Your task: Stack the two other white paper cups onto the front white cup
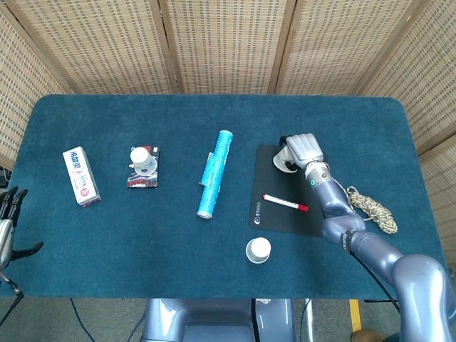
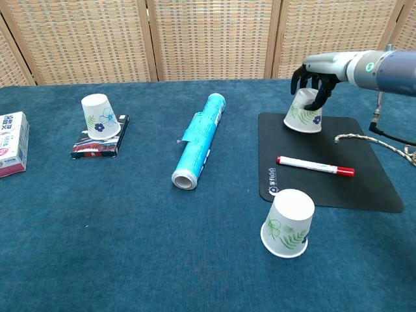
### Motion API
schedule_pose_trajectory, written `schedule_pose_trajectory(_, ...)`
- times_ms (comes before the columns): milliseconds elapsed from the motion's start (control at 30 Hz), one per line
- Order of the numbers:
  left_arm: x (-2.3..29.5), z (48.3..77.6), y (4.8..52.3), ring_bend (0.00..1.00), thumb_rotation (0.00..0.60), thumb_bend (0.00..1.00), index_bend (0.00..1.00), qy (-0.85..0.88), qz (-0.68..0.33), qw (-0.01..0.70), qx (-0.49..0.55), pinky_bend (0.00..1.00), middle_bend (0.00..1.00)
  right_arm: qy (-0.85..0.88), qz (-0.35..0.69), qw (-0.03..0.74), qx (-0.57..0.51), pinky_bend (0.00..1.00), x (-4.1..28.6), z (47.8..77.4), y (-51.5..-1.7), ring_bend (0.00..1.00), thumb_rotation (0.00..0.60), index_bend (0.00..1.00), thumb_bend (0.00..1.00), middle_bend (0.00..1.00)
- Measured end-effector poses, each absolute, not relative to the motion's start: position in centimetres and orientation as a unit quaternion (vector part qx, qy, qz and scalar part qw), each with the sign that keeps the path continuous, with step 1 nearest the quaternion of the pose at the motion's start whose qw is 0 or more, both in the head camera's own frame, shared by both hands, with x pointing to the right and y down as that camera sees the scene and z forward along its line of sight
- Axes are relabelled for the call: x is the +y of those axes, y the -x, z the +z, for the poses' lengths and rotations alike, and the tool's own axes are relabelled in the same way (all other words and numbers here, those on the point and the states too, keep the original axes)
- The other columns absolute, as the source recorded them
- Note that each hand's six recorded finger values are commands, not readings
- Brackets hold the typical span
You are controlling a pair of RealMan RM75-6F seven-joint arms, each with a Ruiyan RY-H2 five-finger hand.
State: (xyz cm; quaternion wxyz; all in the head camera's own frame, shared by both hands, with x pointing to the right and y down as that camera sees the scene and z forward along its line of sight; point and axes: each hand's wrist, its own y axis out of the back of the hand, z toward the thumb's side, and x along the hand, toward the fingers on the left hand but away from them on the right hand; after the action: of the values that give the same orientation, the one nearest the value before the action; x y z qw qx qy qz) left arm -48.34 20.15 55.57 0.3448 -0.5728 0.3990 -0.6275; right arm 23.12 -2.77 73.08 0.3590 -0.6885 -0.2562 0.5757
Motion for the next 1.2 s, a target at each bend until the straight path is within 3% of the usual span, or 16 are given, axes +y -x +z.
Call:
schedule_pose_trajectory(300, 20.5, 55.4, 47.4, 0.00, 0.600, 0.00, 0.00, 0.588, -0.615, 0.352, 0.389, 0.00, 0.00, 0.737, 0.494, 0.401, -0.231, 0.54, 0.4, 68.0, -20.6, 0.47, 0.600, 0.36, 0.51, 0.47)
schedule_pose_trajectory(533, 20.8, 55.4, 47.1, 0.00, 0.600, 0.00, 0.00, 0.596, -0.609, 0.355, 0.384, 0.00, 0.00, 0.780, 0.399, 0.453, -0.169, 0.54, 7.8, 61.3, -18.9, 0.47, 0.600, 0.36, 0.52, 0.47)
schedule_pose_trajectory(733, 20.9, 55.3, 47.1, 0.00, 0.600, 0.00, 0.00, 0.598, -0.608, 0.355, 0.383, 0.00, 0.00, 0.799, 0.348, 0.475, -0.123, 0.54, 13.0, 58.2, -18.5, 0.47, 0.600, 0.36, 0.52, 0.47)
schedule_pose_trajectory(1200, 20.8, 55.2, 47.4, 0.00, 0.600, 0.00, 0.00, 0.597, -0.608, 0.353, 0.387, 0.00, 0.00, 0.804, 0.334, 0.487, -0.076, 0.54, 15.9, 58.7, -16.3, 0.47, 0.600, 0.36, 0.53, 0.48)
